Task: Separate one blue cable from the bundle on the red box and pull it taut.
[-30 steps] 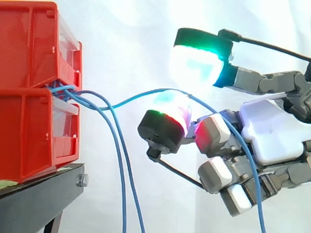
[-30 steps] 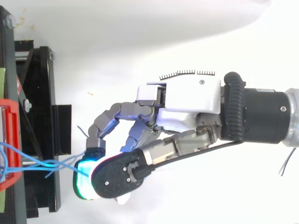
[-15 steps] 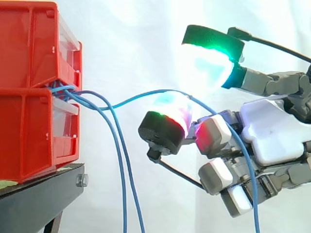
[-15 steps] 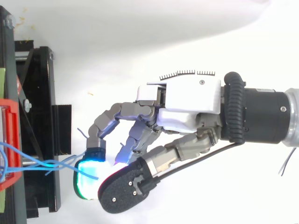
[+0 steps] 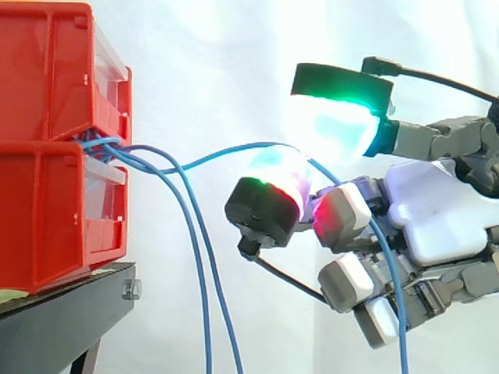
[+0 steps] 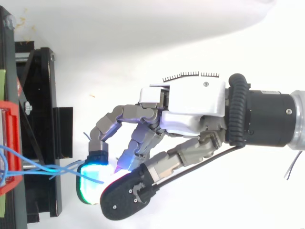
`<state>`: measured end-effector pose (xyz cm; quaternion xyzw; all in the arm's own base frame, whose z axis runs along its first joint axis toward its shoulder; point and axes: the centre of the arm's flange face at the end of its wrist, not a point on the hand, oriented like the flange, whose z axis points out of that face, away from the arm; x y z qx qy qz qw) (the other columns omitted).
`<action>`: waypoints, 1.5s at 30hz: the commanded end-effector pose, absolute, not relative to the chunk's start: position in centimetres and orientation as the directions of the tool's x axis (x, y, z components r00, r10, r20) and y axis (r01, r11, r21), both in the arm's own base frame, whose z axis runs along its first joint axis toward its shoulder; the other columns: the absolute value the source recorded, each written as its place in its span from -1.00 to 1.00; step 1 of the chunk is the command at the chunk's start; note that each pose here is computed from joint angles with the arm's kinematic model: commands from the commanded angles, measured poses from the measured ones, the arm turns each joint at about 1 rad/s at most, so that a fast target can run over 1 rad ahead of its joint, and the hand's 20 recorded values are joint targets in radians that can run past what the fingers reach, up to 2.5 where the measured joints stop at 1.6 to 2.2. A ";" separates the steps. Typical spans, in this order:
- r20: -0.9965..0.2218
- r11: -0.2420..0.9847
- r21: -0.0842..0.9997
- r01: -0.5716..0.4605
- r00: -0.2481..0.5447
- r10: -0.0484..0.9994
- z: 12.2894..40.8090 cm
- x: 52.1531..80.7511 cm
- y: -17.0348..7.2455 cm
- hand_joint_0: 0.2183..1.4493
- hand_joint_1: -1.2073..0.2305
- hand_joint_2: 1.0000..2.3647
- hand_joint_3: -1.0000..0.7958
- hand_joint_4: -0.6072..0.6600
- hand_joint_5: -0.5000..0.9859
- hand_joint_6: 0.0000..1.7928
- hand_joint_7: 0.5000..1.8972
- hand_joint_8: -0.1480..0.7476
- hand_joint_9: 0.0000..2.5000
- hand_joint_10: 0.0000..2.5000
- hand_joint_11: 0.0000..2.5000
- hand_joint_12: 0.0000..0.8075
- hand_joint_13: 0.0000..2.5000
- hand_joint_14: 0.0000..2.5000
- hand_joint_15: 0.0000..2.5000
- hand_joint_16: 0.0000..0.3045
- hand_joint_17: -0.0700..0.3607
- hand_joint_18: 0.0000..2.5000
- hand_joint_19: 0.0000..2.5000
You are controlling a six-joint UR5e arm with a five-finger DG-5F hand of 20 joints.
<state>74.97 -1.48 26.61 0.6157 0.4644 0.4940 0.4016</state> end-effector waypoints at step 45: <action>-0.065 0.011 0.952 0.307 0.167 0.984 28.9 72.2 -3.3 -0.37 -0.48 -0.98 -0.15 0.00 -0.41 0.02 -0.24 -0.30 -0.12 -0.99 -0.60 -0.13 -0.25 -0.98 -0.47 -0.73 -0.25 -0.29 -0.54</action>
